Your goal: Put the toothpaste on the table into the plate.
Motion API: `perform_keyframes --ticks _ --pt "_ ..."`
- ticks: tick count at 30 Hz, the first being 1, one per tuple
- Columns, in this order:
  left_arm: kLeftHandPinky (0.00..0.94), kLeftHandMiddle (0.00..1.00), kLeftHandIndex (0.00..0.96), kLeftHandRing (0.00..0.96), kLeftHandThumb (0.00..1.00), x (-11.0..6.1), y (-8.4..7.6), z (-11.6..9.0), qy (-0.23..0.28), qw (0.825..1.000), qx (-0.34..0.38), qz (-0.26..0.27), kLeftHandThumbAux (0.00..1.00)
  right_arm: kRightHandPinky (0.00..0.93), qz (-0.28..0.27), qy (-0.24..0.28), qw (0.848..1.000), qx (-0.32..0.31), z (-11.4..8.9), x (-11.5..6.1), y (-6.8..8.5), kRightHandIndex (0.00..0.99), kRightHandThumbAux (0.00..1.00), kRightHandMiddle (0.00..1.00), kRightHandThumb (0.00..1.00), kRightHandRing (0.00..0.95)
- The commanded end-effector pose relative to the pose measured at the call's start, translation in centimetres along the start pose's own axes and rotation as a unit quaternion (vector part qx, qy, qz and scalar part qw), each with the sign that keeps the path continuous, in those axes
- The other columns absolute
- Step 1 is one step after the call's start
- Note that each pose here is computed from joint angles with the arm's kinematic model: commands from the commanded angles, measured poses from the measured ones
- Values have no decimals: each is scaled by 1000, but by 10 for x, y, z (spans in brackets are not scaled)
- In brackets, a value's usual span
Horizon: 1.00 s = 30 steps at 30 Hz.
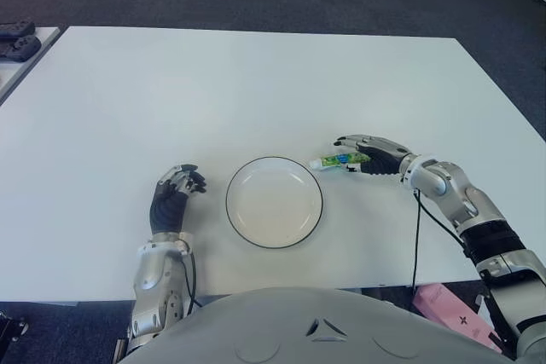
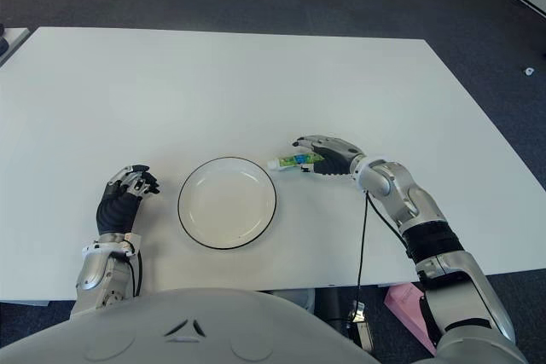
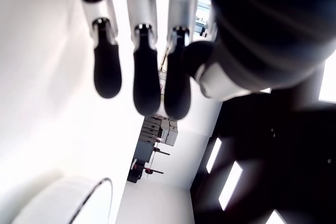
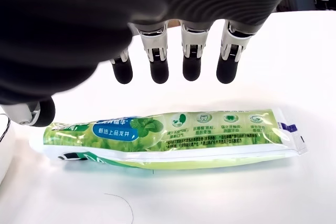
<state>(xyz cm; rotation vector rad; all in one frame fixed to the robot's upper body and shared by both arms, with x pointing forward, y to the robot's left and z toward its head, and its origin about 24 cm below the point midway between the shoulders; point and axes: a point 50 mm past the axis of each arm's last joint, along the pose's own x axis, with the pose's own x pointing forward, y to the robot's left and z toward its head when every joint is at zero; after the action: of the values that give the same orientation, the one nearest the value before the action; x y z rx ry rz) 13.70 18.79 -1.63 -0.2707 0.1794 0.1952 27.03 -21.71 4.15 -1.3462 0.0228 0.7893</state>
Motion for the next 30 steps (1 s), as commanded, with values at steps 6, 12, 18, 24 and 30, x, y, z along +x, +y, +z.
perform_keyframes --ticks 6,12,18,24,30 --pt "528 567 435 553 714 -4 3 -9 31 999 -2 8 718 0 20 -18 1000 -14 -3 0 1 0 200 0 467 0" --pt "528 566 435 553 715 -5 3 -9 34 999 0 17 718 0 26 -26 999 -16 -2 0 4 0 194 0 467 0" --pt "535 563 435 554 713 -5 3 -9 27 1000 2 9 718 0 31 -28 999 -21 -2 2 10 0 187 0 477 0" --pt "540 553 435 553 713 -6 2 -8 32 999 -2 17 718 0 38 -25 999 -27 -5 8 28 0 181 0 486 0" --pt "545 560 435 561 712 -8 1 -7 32 999 -3 19 718 0 43 -32 997 -49 -6 11 33 0 173 0 502 0"
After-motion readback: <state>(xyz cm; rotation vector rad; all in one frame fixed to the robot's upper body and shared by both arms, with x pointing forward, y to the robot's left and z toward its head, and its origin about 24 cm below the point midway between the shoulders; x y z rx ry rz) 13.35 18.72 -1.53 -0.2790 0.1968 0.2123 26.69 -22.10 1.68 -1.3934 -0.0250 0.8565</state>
